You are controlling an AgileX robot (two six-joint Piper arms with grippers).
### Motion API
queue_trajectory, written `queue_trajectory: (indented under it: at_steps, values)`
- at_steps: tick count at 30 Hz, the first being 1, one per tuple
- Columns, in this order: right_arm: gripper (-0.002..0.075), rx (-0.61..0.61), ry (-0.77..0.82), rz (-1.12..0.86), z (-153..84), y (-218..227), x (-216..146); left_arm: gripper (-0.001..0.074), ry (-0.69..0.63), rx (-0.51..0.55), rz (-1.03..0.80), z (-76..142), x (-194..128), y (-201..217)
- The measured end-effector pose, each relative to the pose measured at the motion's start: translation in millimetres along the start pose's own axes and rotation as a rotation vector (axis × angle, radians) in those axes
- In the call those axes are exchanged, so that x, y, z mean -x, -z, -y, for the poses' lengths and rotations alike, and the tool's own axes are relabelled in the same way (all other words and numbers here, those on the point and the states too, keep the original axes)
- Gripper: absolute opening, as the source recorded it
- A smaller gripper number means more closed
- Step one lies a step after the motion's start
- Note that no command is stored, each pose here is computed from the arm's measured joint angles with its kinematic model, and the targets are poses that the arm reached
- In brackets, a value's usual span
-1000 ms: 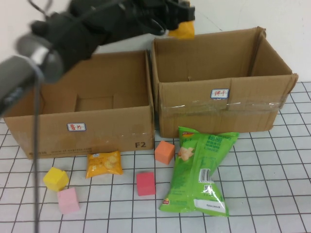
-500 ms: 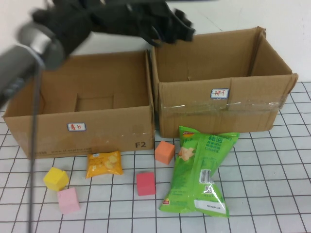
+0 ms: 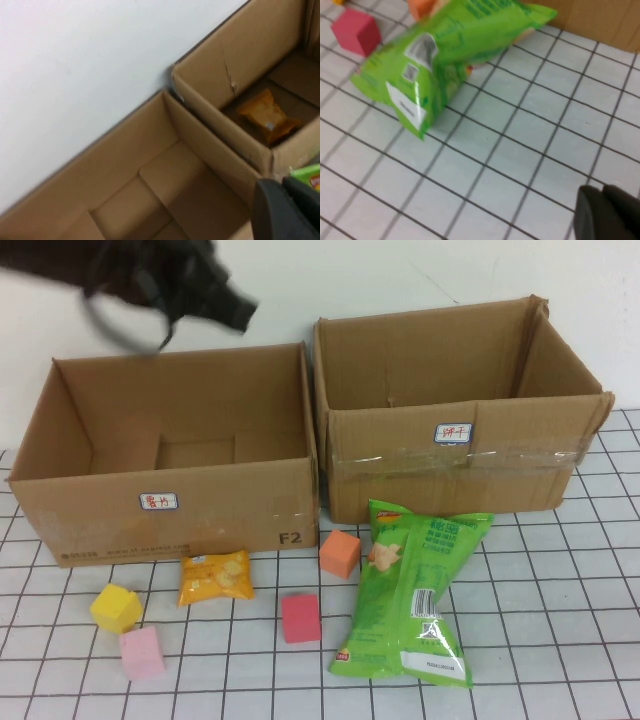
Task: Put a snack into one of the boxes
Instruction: Pick up the potato chip
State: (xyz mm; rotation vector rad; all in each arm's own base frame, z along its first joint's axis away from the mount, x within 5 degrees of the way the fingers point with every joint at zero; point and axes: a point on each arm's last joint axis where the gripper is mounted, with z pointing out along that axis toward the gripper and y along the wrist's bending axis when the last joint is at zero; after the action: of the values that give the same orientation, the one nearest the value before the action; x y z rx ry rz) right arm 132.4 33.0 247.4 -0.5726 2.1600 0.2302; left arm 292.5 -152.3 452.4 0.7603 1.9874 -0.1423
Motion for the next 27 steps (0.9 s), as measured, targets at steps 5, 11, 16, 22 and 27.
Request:
queue_trajectory:
  at_steps: [5, 11, 16, 22, 27]
  values:
    - [0.0133, 0.073, -0.065, 0.014, -6.6, 0.3, 1.5, 0.0000, 0.036, 0.001, 0.032, 15.6, -57.9, 33.3]
    - [0.0363, 0.153, -0.075, 0.093, -13.0, 0.3, 9.2, 0.0000, 0.046, 0.004, 0.003, 34.8, -136.6, 57.4]
    - [0.0430, 0.219, -0.075, 0.101, -11.7, -13.1, 13.8, 0.0000, 0.093, 0.035, 0.102, 44.3, -177.4, 85.9]
    - [0.0439, 0.275, -0.108, 0.027, 0.1, -40.0, 23.6, 0.0000, 0.102, 0.058, 0.217, 54.2, -215.9, 112.3]
    - [0.0440, 0.339, -0.150, 0.034, 4.8, -64.2, 34.1, 0.0000, 0.107, 0.056, 0.207, 61.1, -243.0, 112.3]
